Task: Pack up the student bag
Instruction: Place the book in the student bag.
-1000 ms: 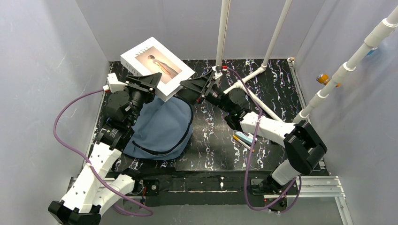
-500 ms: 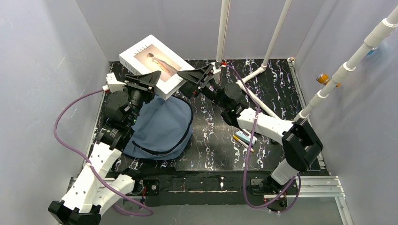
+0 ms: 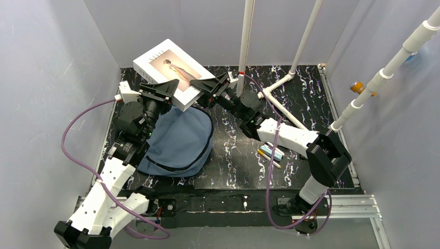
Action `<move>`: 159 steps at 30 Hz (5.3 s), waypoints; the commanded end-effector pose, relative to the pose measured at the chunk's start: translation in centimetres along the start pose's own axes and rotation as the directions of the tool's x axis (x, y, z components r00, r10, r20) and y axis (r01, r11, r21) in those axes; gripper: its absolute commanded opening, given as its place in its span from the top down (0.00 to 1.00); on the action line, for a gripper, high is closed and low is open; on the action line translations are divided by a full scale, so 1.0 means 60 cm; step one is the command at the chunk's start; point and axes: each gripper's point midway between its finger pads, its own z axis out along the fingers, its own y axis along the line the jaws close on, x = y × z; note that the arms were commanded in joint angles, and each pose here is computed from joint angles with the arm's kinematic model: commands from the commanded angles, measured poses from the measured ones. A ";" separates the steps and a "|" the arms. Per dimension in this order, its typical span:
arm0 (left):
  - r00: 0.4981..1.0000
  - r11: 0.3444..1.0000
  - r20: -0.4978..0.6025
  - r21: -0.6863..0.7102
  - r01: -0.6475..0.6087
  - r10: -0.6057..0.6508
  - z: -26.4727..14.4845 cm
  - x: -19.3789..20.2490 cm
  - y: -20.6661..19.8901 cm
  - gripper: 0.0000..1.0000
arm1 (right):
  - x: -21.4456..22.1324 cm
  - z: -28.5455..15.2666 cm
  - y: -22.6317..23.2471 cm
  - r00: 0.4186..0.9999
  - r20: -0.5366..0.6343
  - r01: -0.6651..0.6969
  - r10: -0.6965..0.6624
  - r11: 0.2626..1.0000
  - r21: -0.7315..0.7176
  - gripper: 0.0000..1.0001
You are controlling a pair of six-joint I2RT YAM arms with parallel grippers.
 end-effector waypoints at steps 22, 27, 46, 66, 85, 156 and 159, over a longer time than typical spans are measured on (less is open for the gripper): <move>0.892 0.820 -0.081 -0.363 -0.442 0.444 -0.176 -0.042 0.215 0.06 | -0.018 -0.041 -0.055 0.993 0.035 0.104 -0.110 0.985 0.137 0.60; 0.788 0.654 -0.094 -0.504 -0.564 0.608 -0.259 -0.109 0.242 0.06 | -0.013 -0.095 -0.132 0.948 -0.080 0.316 -0.307 0.891 0.327 0.64; 0.508 0.761 -0.750 -0.010 -0.648 0.423 -0.104 0.166 0.224 0.06 | -0.152 -0.487 -0.038 0.396 -0.502 0.682 -0.769 -0.119 0.721 0.69; -0.268 -0.164 -0.826 0.214 -0.963 0.496 -0.070 0.233 0.385 0.14 | -0.135 -0.538 -0.041 0.466 -0.395 0.637 -0.792 -0.009 0.771 0.68; -0.158 -0.234 -0.635 -0.036 -0.972 0.756 -0.069 0.075 0.202 1.00 | 0.009 -0.368 -0.054 0.673 -0.406 0.733 -0.619 0.484 0.477 0.67; -0.067 0.076 -0.572 0.223 -0.972 0.818 -0.109 0.131 0.123 1.00 | -0.021 -0.143 -0.236 0.984 -0.165 0.116 -0.066 0.942 0.314 0.74; -0.050 0.104 -0.576 0.230 -0.968 0.816 -0.095 0.150 0.117 1.00 | -0.019 -0.125 -0.226 0.988 -0.141 0.097 -0.058 0.953 0.287 0.74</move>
